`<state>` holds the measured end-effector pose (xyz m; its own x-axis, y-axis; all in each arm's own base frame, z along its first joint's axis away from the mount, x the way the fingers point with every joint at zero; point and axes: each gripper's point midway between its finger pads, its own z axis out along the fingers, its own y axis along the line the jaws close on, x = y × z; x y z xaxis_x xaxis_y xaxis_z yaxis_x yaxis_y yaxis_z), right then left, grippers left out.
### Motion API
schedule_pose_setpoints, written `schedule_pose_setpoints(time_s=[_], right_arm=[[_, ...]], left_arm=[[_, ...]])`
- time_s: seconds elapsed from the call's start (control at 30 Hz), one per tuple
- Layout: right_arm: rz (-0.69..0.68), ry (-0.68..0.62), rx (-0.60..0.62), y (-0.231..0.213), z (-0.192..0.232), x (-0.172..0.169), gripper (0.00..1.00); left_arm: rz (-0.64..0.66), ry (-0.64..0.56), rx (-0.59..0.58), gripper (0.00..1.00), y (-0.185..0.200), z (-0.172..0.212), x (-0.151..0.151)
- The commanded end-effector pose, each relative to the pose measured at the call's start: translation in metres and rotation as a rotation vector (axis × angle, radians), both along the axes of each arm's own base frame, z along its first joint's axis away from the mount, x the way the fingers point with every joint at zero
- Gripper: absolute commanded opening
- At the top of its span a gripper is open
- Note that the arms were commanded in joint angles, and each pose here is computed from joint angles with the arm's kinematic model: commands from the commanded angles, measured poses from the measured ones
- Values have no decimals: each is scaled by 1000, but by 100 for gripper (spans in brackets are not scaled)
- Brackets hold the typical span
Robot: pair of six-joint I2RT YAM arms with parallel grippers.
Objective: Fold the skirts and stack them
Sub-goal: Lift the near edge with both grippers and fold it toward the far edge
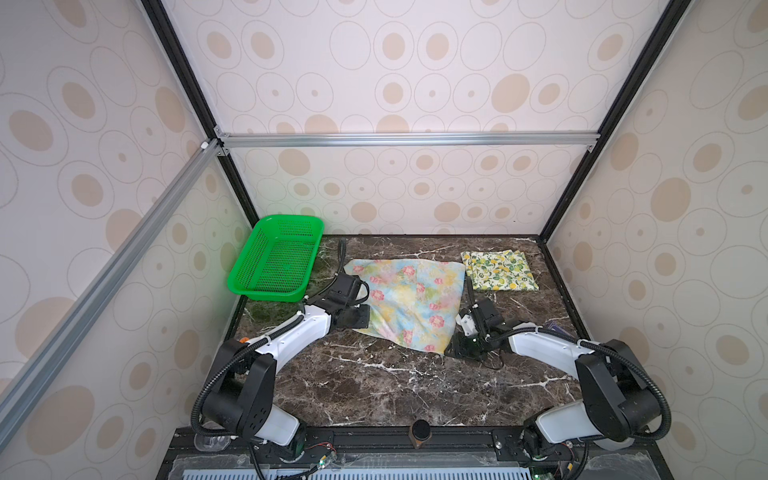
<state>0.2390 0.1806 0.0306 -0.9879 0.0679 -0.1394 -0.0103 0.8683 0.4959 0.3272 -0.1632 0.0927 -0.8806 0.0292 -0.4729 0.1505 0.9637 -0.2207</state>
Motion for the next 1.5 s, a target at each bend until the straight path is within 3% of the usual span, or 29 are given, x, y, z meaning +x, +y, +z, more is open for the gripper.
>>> schedule_pose_setpoints(time_s=[0.0, 0.27, 0.4, 0.5, 0.73, 0.9, 1.0, 1.27, 1.47], right_arm=[[-30, -5, 40, 4, -3, 3, 44], [-71, -5, 66, 8, -12, 10, 41], [-78, -10, 109, 14, -7, 13, 14], [-73, -31, 140, 18, 9, 20, 0], [-125, -171, 191, -11, 94, 70, 0], [-132, -363, 184, -32, 190, 116, 0], [-111, -467, 182, -35, 240, 125, 0], [-101, -558, 199, -38, 282, 115, 0], [-126, -591, 207, -49, 297, 147, 0]], left_arm=[[-5, -32, -66, 0, -12, 27, 4], [18, -70, -140, 0, -19, 46, 9], [51, -118, -193, 0, -20, 64, 15], [95, -165, -234, 0, -16, 83, 25], [222, -325, -400, 0, 10, 154, 61], [262, -465, -496, 0, 35, 220, 93], [259, -524, -502, 0, 43, 248, 102], [263, -575, -487, 0, 59, 269, 95], [284, -614, -490, 0, 70, 281, 116]])
